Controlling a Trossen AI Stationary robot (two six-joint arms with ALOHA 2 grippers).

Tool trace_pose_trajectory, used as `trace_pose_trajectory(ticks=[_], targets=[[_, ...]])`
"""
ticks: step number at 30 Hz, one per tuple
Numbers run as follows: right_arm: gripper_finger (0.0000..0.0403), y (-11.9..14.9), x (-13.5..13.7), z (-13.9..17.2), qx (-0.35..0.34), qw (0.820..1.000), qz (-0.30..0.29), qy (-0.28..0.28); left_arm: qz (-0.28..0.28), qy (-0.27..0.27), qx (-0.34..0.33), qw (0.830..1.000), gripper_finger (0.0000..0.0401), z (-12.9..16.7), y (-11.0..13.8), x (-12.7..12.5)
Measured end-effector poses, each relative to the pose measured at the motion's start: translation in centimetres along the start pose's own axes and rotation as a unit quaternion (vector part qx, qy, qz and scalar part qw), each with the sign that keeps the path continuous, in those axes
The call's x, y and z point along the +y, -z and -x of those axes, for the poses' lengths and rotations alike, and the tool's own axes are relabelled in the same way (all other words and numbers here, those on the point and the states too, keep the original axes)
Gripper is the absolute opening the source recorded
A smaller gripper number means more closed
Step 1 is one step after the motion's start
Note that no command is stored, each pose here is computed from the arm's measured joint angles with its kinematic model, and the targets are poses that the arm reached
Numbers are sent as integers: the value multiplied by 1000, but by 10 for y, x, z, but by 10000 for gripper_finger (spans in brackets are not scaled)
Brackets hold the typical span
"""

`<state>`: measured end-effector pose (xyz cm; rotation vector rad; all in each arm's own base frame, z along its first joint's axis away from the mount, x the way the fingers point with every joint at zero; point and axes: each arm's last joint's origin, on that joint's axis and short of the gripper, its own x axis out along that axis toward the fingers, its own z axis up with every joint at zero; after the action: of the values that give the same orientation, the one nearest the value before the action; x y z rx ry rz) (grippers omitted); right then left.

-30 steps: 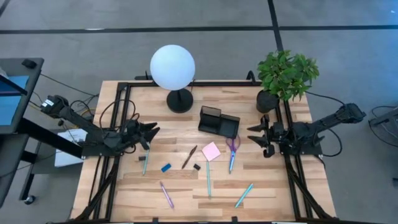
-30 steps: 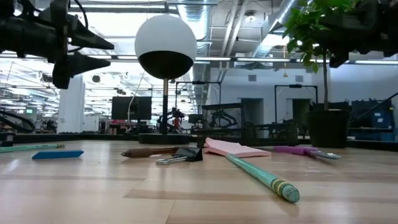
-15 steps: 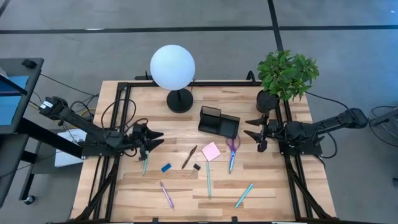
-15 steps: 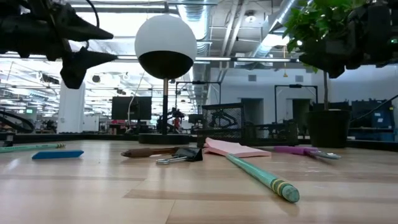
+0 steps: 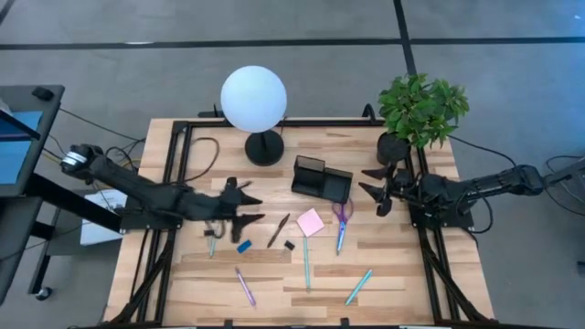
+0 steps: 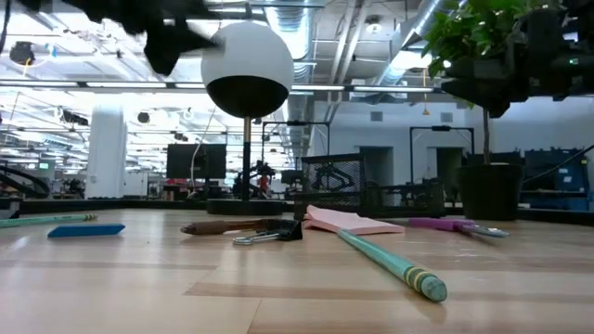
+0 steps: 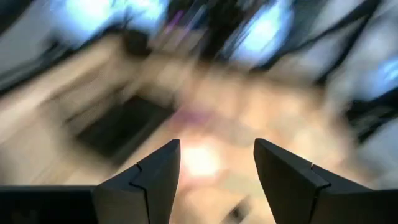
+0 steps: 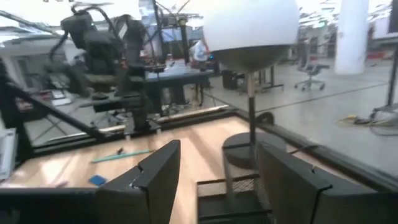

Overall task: Pick and place office supplies into organizer
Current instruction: Put the brown pen into the desk organizer

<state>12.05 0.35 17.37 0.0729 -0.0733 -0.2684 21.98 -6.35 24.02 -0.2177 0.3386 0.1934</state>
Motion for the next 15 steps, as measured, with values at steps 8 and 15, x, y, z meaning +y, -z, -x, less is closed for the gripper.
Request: trace_pose_trajectory(ticks=[8,15], targets=[[196,12,3,0,60,998,11,-21,4,-53,246,968,202,-51,35,-30],[191,18,4,-2,86,996,6,-18,24,-77,326,942,202,-96,65,-47]])
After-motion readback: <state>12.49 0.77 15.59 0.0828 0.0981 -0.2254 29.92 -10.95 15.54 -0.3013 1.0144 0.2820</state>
